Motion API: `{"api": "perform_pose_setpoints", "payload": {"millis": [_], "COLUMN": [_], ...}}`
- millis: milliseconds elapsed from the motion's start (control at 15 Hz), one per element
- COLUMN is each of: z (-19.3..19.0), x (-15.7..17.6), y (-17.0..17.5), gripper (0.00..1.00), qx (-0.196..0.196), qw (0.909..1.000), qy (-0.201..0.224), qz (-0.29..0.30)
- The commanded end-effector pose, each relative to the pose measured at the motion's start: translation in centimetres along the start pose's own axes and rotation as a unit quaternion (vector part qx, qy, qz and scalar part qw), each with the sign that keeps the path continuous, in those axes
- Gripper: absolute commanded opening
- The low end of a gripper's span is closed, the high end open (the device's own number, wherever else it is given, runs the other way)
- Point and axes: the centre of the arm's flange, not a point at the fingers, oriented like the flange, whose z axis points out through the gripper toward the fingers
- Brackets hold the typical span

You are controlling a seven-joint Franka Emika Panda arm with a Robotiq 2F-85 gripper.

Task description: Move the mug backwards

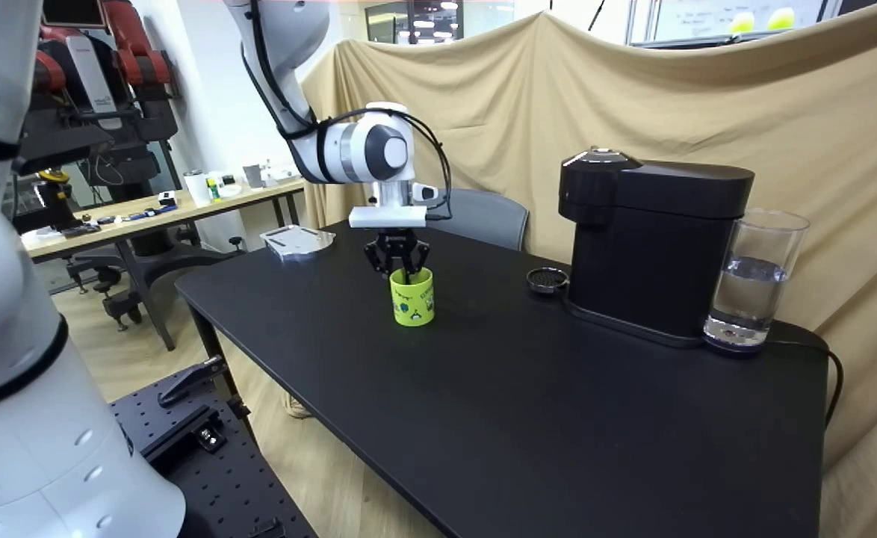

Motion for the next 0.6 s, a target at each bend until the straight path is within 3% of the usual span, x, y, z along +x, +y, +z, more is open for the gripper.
{"api": "perform_pose_setpoints", "payload": {"millis": [0, 133, 533], "z": [-1.2, -1.4, -2.8], "x": [-0.2, -0.3, -1.1], "y": [-0.4, -0.4, 0.2], "gripper": [0.05, 0.00, 0.02], "qx": [-0.008, -0.006, -0.005], "qw": [0.9999, 0.9998, 0.9992], "qy": [-0.001, -0.006, -0.015], "qz": [0.012, 0.016, 0.037]}}
